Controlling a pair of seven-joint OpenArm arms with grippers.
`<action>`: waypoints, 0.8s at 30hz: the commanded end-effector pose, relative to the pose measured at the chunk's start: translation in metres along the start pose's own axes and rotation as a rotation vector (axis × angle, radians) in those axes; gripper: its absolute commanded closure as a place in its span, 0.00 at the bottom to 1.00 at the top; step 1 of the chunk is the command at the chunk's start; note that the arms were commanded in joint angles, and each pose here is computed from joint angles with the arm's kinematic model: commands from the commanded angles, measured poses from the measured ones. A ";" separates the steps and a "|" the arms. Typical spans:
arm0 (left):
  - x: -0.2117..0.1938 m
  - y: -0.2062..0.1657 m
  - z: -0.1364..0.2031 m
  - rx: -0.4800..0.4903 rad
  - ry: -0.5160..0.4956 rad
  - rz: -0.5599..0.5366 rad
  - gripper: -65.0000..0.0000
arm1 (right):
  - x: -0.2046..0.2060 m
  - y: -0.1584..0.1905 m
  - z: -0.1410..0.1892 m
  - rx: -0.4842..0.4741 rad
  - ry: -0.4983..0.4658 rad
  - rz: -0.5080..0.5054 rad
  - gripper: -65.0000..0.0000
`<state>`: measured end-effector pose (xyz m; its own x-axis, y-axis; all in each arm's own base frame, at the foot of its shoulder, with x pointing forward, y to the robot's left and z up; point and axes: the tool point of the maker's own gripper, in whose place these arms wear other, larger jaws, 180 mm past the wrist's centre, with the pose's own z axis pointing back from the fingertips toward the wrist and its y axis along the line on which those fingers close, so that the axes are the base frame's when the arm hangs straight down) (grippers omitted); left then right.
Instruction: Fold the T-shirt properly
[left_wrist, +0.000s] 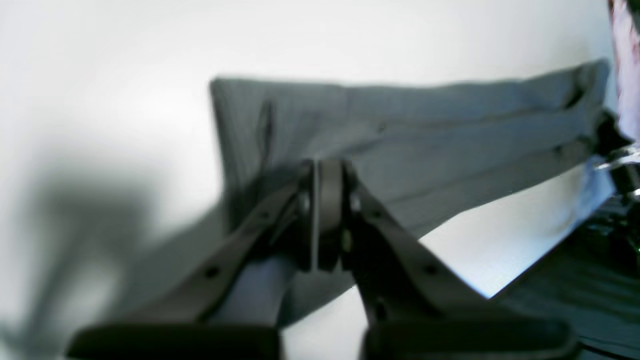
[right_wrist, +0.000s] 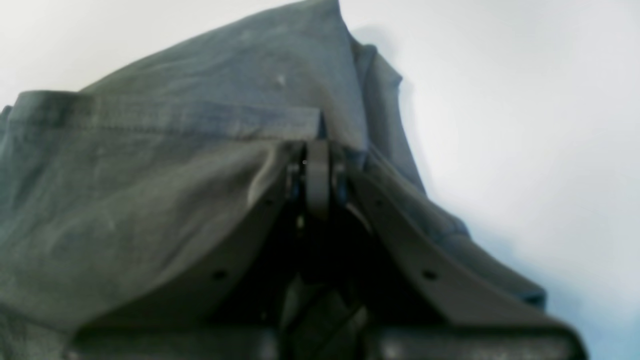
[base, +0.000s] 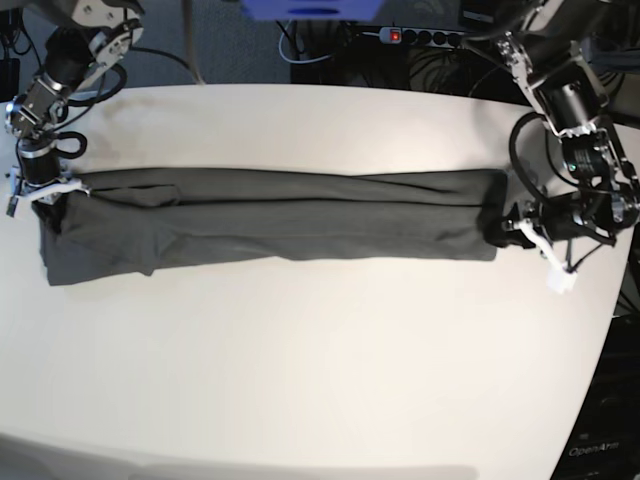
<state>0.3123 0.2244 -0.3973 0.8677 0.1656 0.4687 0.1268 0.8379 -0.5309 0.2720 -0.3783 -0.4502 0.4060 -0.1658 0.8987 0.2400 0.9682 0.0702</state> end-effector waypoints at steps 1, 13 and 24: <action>0.019 0.010 0.017 0.037 -0.037 -0.031 0.97 | -0.039 0.000 0.007 0.004 0.184 0.054 1.00; -0.011 0.072 0.047 0.358 0.249 -0.162 0.96 | -0.039 0.000 0.007 0.004 0.184 0.054 1.00; -0.016 0.053 0.028 0.293 0.272 -0.198 0.77 | -0.039 -0.001 0.007 0.003 0.185 0.057 1.00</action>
<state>0.2824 0.2732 -0.4249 0.9508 -0.1206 0.2855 0.1899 0.9547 -0.2290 0.2721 -0.3785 -0.4501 0.4048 -0.1665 0.8991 0.2414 0.9679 0.0706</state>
